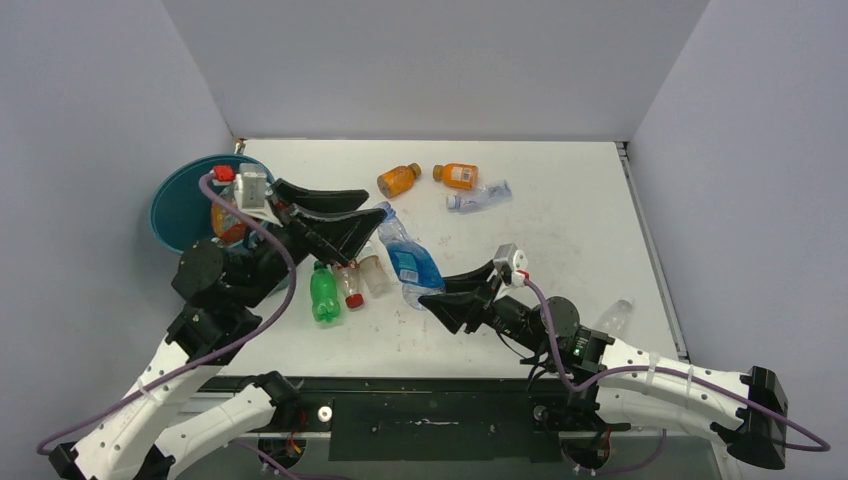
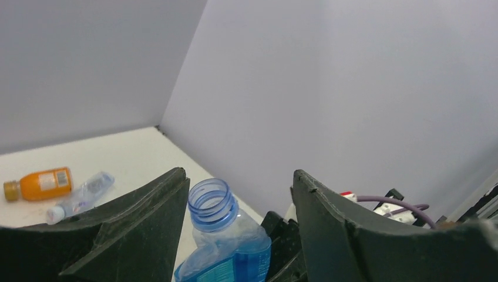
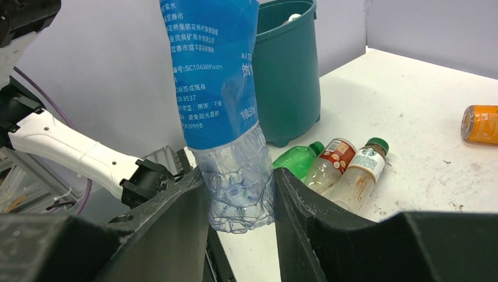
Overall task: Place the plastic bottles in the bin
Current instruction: Pick up the plastic bottle at the center of the board, then place the plastic bottle in the trash bin.
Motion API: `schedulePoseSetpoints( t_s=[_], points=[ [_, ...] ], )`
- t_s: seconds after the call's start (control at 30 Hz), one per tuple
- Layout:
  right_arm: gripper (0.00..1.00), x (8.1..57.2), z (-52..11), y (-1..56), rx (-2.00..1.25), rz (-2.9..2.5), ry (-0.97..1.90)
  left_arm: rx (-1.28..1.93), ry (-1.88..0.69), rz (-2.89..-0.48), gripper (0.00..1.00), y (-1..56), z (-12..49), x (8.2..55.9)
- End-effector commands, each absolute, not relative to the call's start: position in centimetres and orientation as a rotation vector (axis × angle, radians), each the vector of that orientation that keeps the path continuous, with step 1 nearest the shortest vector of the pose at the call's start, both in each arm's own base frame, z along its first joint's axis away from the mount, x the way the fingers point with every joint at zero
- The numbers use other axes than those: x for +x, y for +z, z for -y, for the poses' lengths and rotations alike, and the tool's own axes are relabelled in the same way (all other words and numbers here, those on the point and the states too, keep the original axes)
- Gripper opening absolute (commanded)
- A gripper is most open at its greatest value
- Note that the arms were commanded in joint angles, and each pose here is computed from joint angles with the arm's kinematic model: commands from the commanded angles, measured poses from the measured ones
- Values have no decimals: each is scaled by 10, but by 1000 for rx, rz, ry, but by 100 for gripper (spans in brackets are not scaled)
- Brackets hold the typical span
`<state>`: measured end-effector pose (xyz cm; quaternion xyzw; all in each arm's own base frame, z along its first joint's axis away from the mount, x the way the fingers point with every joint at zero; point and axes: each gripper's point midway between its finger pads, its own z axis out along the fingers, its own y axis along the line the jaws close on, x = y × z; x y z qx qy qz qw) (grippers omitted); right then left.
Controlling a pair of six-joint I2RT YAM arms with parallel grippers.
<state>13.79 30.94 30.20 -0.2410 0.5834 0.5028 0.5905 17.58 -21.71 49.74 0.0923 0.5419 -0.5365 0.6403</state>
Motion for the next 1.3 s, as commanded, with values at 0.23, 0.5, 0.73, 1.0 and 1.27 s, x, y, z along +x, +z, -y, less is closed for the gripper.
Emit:
schedulePoseSetpoints(
  t_s=[0.23, 0.5, 0.73, 1.0, 1.27],
  points=[
    [5, 139, -305, 320, -537, -1300, 1160, 220, -1277, -1471, 51, 452, 245, 191],
    [13, 141, -308, 316, -537, -1328, 1159, 217, -1288, -1428, 0, 459, 243, 190],
    [90, 140, -308, 314, -542, -1393, 1152, 87, -829, -1362, 0, 488, 170, 215],
    [90, 148, -295, 308, -483, -1405, 1107, -325, -38, -1303, 0, 504, 22, 238],
    [90, 141, -298, 311, -493, -1397, 1153, -560, 194, -1085, 0, 525, -35, 242]
  ],
)
